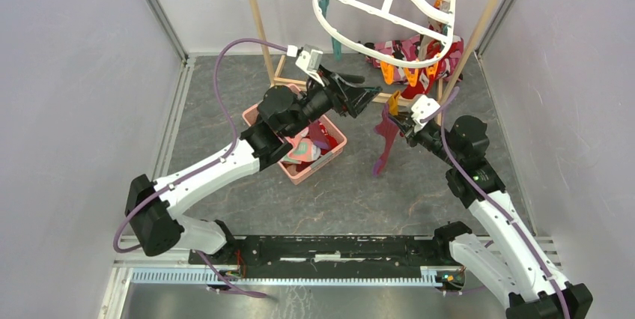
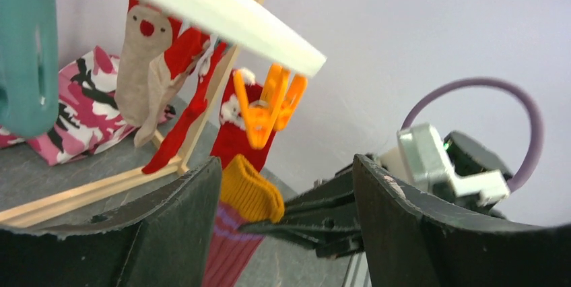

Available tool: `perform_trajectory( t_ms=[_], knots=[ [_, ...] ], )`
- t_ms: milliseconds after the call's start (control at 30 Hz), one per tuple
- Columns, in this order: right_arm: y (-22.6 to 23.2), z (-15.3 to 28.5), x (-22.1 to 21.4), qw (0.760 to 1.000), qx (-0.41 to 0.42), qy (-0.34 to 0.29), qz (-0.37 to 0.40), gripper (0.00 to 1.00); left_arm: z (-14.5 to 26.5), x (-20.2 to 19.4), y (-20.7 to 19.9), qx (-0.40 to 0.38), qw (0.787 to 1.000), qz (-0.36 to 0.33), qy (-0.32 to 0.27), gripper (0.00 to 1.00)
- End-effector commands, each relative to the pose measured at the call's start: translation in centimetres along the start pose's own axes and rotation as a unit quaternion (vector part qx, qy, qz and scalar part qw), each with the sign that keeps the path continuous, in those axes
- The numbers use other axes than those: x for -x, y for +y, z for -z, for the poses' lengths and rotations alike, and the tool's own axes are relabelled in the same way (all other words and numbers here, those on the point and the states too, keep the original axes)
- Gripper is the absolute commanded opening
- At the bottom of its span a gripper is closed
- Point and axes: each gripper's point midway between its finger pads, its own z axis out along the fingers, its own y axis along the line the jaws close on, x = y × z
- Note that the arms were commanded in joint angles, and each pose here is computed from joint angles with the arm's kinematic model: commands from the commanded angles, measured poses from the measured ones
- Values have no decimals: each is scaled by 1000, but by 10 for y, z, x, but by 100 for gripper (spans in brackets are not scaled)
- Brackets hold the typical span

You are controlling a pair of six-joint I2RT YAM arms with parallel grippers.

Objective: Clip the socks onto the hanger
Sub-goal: Open the clamp at the hanger.

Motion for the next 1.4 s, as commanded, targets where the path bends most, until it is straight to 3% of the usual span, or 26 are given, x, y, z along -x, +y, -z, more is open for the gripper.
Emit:
perform_trajectory(
  t_ms=[0,467,967,1367],
  knots=[
    [-4,4,23,999,-5,-34,2,0,-15,30,-11,8,998,41,-37,76],
    [-6,14,13,1000,-16,-20,-13,0,-20,11,-58,-1,994,108,-15,69],
    [-8,14,16,999,-14,-24,-21,0,-63,-23,-16,88,995,33,10,71],
    [-9,13,17,999,-11,-26,-24,0,-80,-19,-1,105,994,-17,4,73]
  ],
)
